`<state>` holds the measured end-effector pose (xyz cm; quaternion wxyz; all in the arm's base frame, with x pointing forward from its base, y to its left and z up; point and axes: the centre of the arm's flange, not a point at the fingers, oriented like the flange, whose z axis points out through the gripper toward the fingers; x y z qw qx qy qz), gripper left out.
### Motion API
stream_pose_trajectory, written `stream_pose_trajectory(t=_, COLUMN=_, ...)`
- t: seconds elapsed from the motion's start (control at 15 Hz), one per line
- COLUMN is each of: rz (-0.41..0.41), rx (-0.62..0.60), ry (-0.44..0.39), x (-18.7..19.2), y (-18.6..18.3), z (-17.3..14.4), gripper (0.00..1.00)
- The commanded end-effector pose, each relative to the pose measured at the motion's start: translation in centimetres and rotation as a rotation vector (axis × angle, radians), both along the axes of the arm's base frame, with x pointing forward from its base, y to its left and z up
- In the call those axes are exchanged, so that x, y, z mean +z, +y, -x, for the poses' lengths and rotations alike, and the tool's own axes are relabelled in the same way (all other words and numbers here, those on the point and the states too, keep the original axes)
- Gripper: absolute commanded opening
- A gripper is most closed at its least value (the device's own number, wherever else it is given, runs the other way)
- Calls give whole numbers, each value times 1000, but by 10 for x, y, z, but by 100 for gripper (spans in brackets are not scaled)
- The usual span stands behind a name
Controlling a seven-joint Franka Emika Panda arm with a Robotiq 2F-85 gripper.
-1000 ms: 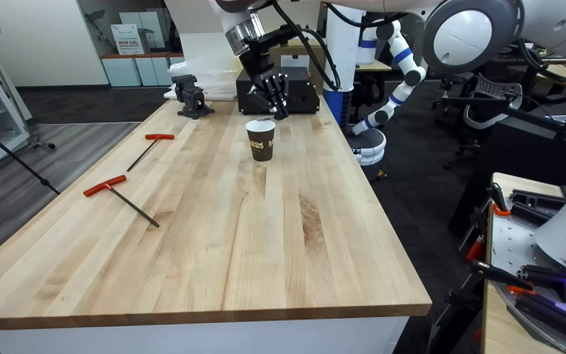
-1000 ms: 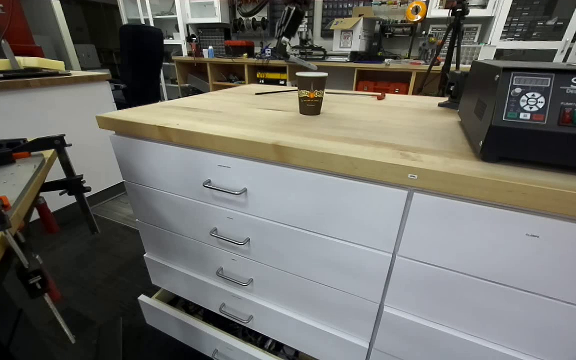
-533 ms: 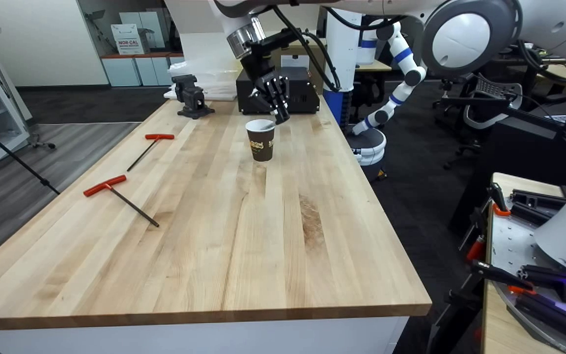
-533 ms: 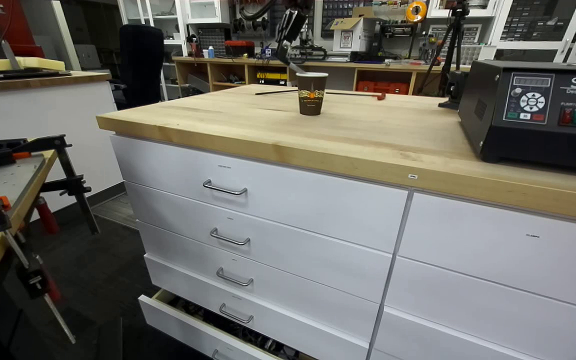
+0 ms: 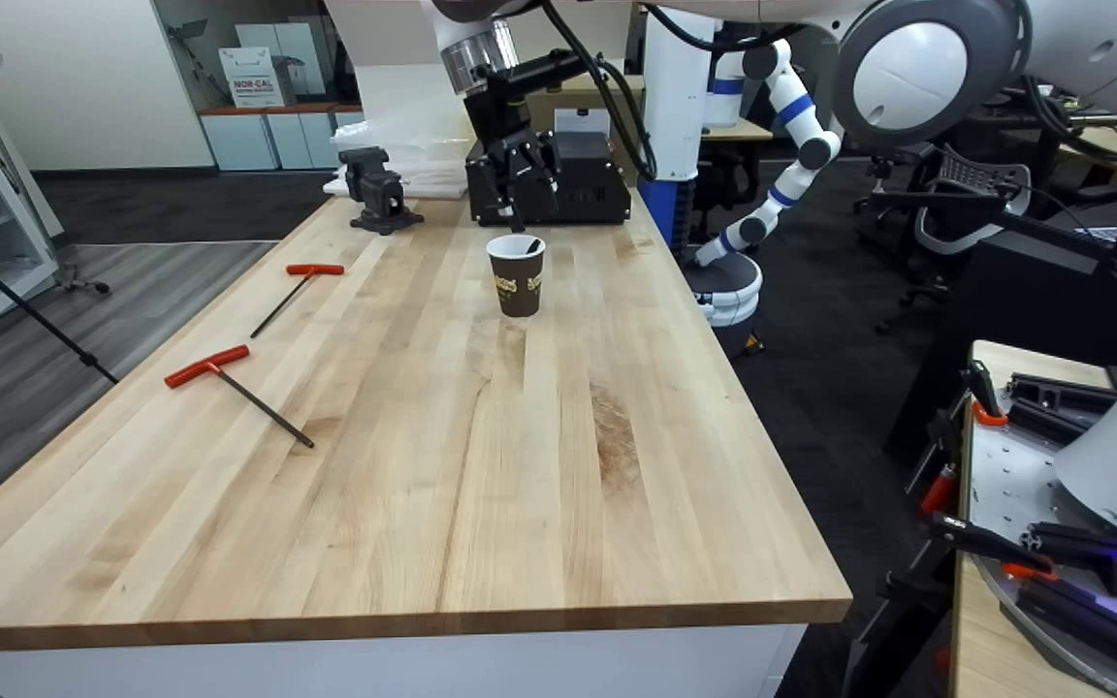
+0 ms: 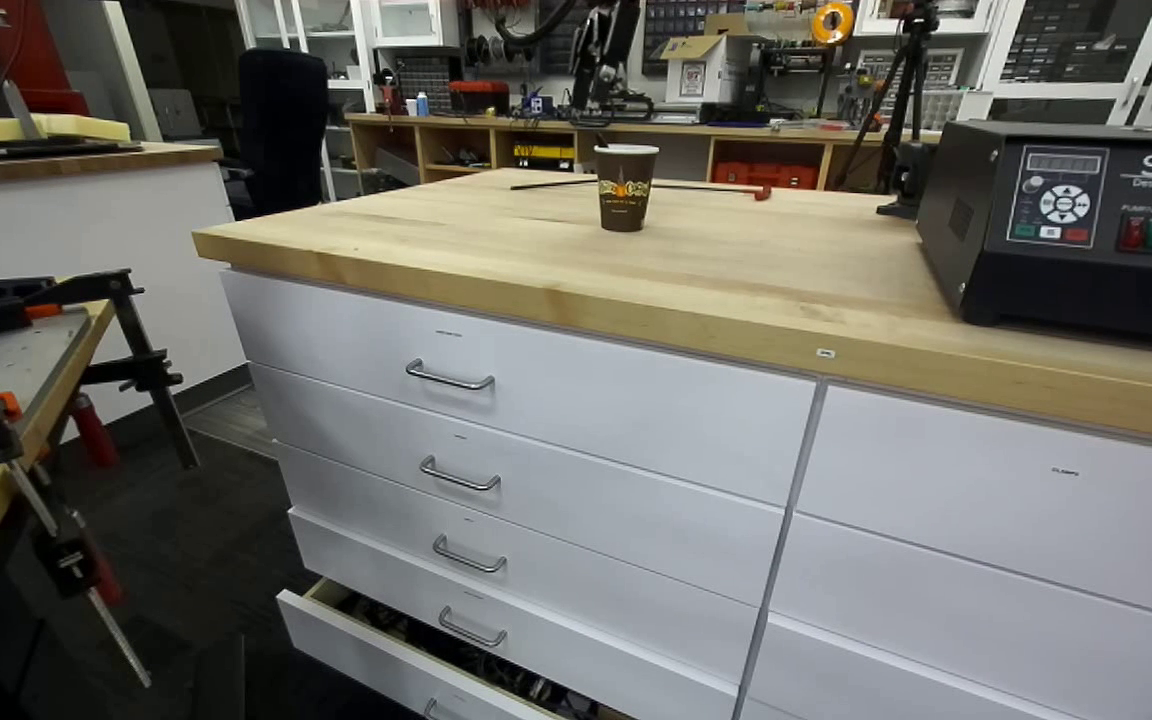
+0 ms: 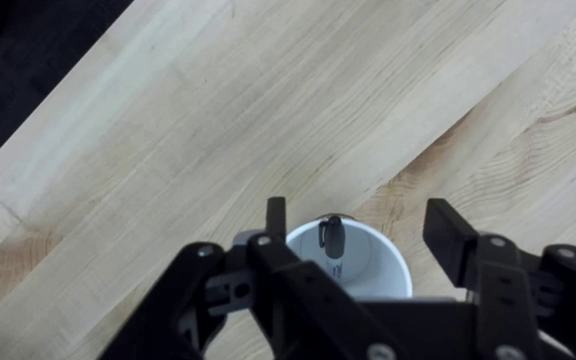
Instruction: Pick up the pen from the table and put it in the cup.
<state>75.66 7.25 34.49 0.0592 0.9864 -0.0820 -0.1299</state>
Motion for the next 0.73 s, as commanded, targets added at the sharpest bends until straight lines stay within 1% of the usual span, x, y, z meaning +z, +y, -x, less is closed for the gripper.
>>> stream_pose_trajectory(t=0.0, rz=12, rx=-27, ry=-92, x=22, y=-4, z=20, gripper=100)
stream_pose_trajectory(t=0.27, rz=4, rx=-15, ry=-159, x=51, y=1, z=26, gripper=100)
stream_pose_trajectory(t=0.33, rz=-7, rx=1, ry=-114, x=36, y=2, z=-7, gripper=100)
stream_pose_trajectory(t=0.4, rz=-8, rx=3, ry=-120, x=42, y=2, z=-7, gripper=100)
stream_pose_trajectory(t=0.67, rz=-7, rx=3, ry=-106, x=33, y=2, z=-7, gripper=100)
